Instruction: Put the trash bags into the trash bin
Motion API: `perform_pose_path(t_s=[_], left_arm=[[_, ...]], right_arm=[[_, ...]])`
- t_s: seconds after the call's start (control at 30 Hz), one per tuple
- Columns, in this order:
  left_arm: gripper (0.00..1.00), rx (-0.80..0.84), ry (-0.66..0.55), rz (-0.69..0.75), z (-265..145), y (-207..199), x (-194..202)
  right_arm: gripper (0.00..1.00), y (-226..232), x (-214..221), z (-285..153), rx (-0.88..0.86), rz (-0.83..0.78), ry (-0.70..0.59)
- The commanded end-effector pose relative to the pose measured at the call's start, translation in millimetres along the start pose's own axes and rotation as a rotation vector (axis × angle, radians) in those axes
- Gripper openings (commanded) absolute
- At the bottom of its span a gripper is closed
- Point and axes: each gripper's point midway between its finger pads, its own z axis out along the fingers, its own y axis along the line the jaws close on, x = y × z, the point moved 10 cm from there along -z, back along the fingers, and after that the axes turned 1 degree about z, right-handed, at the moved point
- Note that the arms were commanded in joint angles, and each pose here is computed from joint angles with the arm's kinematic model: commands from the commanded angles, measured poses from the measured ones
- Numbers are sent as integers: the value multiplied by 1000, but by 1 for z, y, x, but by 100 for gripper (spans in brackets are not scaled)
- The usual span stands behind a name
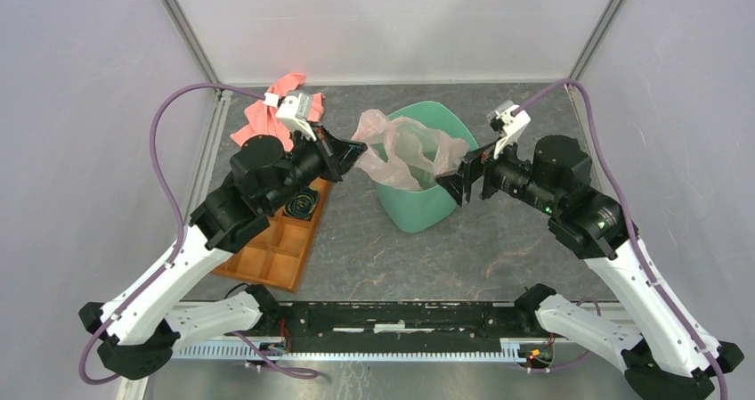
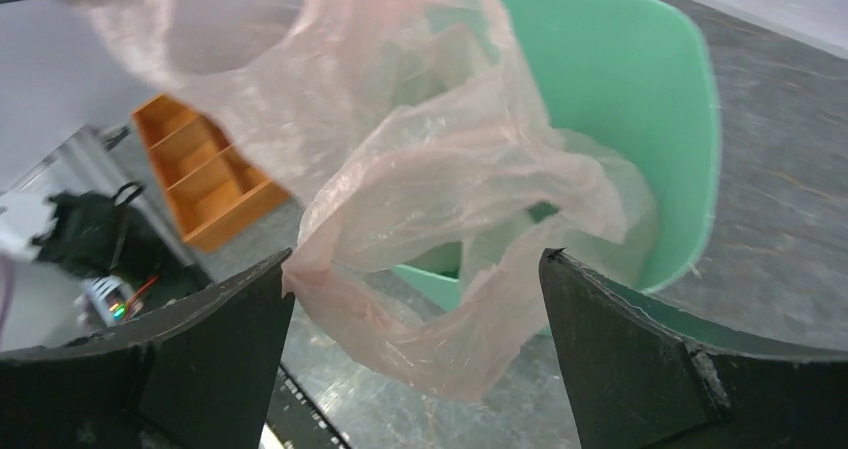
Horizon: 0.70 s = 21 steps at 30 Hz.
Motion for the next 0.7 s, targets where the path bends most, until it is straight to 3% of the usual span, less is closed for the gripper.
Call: perform_pose_path(t_s=[0.0, 0.07, 0.17, 0.23, 0.37, 0.47, 0.53, 0.6, 0.67], left_arm=[[2, 43, -32, -35, 5, -9, -9], [2, 33, -26, -21, 7, -7, -7], [2, 18, -16, 15, 5, -2, -2], [2, 21, -20, 35, -1, 2, 1], [2, 58, -35, 86, -17, 7, 5], [2, 80, -22, 142, -27, 13, 13], [8, 35, 12, 189, -32, 21, 18], [26, -127, 32, 195, -38, 28, 10], [55, -339, 55, 199, -40, 37, -1]], right_arm=[[95, -15, -21, -1, 232, 4, -174], [79, -23, -26, 6, 310, 3, -229], [43, -42, -31, 22, 509, 3, -263], [29, -57, -36, 34, 619, -36, -261], [5, -89, -46, 60, 604, -73, -238], [0, -111, -47, 74, 436, -34, -228], [0, -108, -49, 78, 262, 5, -218], [1, -95, -49, 77, 121, 17, -215], [1, -87, -43, 71, 70, 33, -222]])
